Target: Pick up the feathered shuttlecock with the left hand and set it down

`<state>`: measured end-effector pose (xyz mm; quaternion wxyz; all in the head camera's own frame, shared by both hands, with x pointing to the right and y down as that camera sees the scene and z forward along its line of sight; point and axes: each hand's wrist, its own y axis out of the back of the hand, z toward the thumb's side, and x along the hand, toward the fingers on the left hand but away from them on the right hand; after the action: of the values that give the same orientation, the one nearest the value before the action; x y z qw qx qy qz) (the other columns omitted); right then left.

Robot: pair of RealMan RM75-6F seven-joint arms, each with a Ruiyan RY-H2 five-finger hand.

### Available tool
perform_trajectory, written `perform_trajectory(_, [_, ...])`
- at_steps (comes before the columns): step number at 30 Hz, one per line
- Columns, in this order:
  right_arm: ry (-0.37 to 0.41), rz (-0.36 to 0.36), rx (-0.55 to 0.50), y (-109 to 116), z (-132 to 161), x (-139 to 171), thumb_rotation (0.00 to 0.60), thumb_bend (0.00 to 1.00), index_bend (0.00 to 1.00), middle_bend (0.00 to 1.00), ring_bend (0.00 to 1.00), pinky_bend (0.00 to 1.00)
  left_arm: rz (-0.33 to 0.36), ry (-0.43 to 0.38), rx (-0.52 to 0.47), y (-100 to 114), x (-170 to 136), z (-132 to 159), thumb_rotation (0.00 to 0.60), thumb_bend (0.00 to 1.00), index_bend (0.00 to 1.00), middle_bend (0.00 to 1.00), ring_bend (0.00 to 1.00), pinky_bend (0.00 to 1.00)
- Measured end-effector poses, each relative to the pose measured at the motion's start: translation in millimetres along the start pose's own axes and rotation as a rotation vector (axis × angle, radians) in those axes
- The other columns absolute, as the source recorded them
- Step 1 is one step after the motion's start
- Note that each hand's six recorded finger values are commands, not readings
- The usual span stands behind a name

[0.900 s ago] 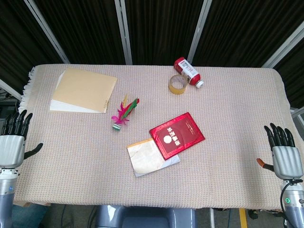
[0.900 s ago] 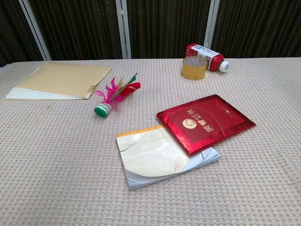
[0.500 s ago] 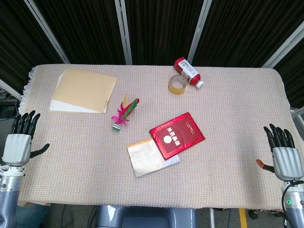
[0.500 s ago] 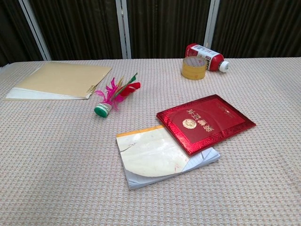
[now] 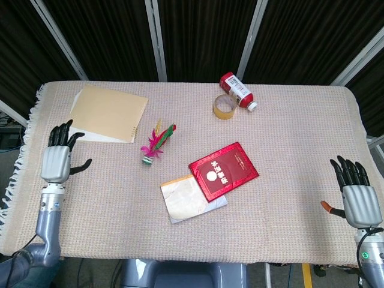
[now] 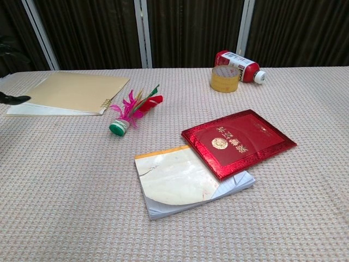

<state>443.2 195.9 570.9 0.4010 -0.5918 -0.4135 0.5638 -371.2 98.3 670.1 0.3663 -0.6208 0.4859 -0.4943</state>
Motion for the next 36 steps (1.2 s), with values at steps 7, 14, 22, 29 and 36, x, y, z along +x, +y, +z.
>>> perform_trajectory(7, [-0.005, 0.009, -0.018, -1, -4, -7, 0.6, 0.06, 0.0, 0.0, 0.0, 0.0, -0.044, 0.023, -0.08, -41, 29, 42, 0.6, 0.2, 0.34, 0.0, 0.0, 0.0])
perform_trajectory(14, [-0.005, 0.014, -0.029, 0, -6, -10, 0.6, 0.06, 0.0, 0.0, 0.0, 0.0, -0.093, -0.01, -0.198, -76, 48, 100, 0.6, 0.2, 0.35, 0.0, 0.0, 0.0])
perform_trajectory(22, [-0.006, 0.016, -0.047, 2, -8, -10, 0.6, 0.06, 0.0, 0.0, 0.0, 0.0, -0.092, -0.02, -0.186, -90, 61, 135, 0.6, 0.18, 0.35, 0.0, 0.0, 0.0])
perform_trajectory(29, [-0.021, -0.004, -0.067, 9, -15, -6, 0.6, 0.06, 0.0, 0.0, 0.0, 0.0, -0.07, 0.013, -0.121, -96, 69, 131, 0.6, 0.17, 0.36, 0.0, 0.0, 0.0])
perform_trajectory(36, [0.022, 0.001, -0.082, 11, -8, -1, 0.6, 0.06, 0.0, 0.0, 0.0, 0.0, -0.138, 0.047, -0.101, -122, 74, 132, 0.595, 0.12, 0.35, 0.0, 0.0, 0.0])
